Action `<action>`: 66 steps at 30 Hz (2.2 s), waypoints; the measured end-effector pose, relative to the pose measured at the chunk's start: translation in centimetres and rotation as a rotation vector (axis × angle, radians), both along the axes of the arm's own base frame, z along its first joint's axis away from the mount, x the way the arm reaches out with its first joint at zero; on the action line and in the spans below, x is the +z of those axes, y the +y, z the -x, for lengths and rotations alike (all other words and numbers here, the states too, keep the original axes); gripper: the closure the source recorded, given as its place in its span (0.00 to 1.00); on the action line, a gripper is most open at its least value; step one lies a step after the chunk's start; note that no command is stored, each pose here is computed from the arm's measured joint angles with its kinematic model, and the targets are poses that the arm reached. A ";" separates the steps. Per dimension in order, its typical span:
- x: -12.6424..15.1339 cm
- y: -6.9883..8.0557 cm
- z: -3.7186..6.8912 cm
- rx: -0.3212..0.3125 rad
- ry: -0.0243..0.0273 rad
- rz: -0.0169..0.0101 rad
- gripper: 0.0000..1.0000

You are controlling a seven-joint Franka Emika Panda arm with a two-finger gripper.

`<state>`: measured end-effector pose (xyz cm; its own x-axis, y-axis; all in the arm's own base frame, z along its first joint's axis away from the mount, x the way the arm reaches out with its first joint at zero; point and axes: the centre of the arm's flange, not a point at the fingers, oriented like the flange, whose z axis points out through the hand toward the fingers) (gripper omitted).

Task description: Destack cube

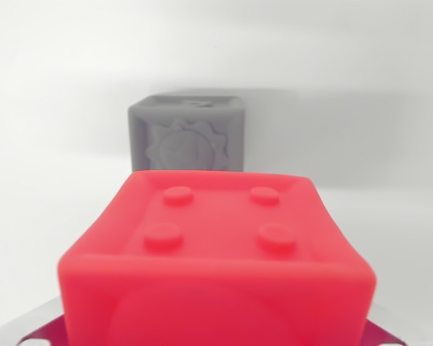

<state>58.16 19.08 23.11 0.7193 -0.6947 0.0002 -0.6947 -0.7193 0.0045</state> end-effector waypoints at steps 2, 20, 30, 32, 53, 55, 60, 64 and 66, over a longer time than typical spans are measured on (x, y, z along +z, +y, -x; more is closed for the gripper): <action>0.1 -0.3 0.3 -0.010 -0.0007 0.0000 1.00; -0.1 -2.8 2.5 -0.103 -0.0002 0.0000 1.00; -0.1 -4.3 3.9 -0.157 0.0003 0.0009 1.00; -0.1 -4.6 4.1 -0.168 0.0003 0.0010 1.00; -0.3 -7.6 6.9 -0.280 0.0004 0.0017 1.00; -0.3 -7.9 7.2 -0.291 0.0004 0.0014 1.00; -0.3 -8.6 7.8 -0.317 0.0000 0.0015 1.00; -0.3 -9.2 8.3 -0.338 0.0000 0.0016 1.00; -0.3 -9.5 8.6 -0.350 -0.0001 0.0017 1.00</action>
